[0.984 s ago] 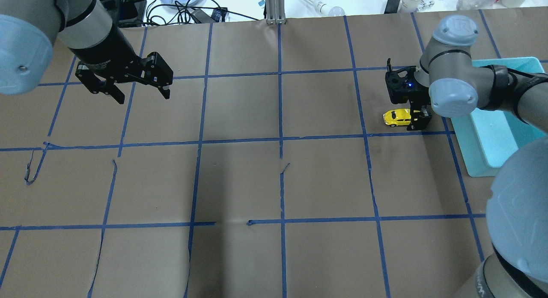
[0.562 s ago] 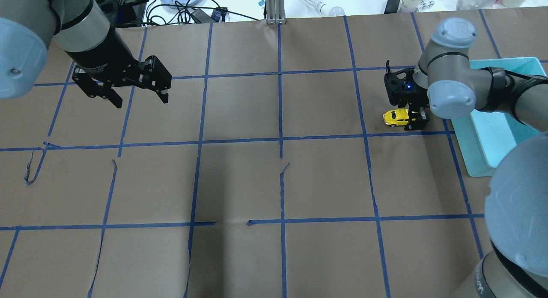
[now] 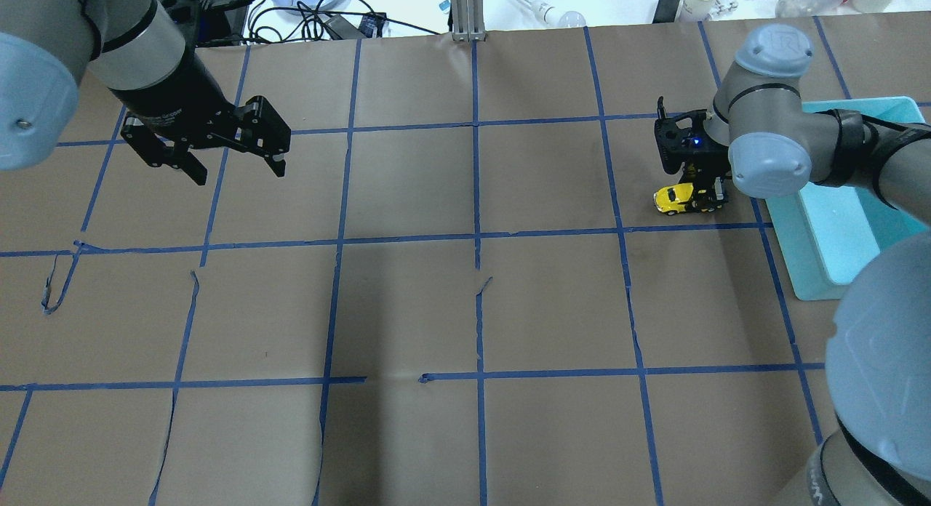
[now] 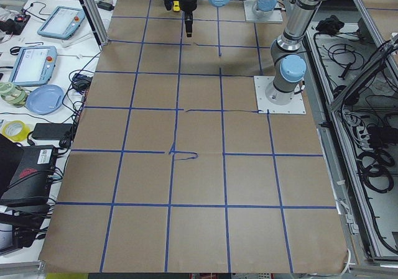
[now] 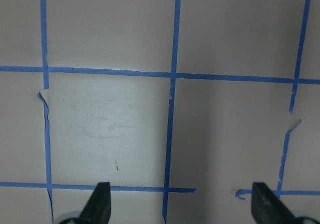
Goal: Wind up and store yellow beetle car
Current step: 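Carry the car with the right gripper over the blue bin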
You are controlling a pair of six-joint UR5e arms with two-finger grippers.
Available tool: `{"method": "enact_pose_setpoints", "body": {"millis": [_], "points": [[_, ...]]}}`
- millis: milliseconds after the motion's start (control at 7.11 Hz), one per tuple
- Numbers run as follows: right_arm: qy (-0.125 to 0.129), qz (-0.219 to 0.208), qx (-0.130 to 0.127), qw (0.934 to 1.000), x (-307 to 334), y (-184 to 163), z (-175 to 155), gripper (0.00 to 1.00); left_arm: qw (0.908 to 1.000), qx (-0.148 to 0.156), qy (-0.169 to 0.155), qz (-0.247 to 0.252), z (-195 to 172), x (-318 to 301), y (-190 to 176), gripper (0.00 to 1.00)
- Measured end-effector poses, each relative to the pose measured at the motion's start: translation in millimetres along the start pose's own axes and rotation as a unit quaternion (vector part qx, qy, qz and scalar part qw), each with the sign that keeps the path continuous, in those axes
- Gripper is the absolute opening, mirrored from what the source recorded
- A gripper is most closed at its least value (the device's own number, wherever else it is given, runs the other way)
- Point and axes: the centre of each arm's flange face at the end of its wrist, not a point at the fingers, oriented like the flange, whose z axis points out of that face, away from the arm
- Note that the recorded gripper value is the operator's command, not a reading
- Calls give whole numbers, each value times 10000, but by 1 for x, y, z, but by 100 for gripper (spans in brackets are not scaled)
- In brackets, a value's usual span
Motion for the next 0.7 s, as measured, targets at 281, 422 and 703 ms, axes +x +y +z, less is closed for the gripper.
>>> {"method": "enact_pose_setpoints", "body": {"millis": [281, 422, 703], "points": [[334, -32, -78, 9994, 12, 1, -44, 15, 10000, -1, -1, -1, -1, 0, 1, 100], [499, -115, -131, 9986, 17, 4, -64, 15, 10000, -5, 2, -1, -1, 0, 1, 100], [736, -461, -286, 9958, 21, 24, -98, 15, 10000, -26, 13, -2, 2, 0, 1, 100]]}}
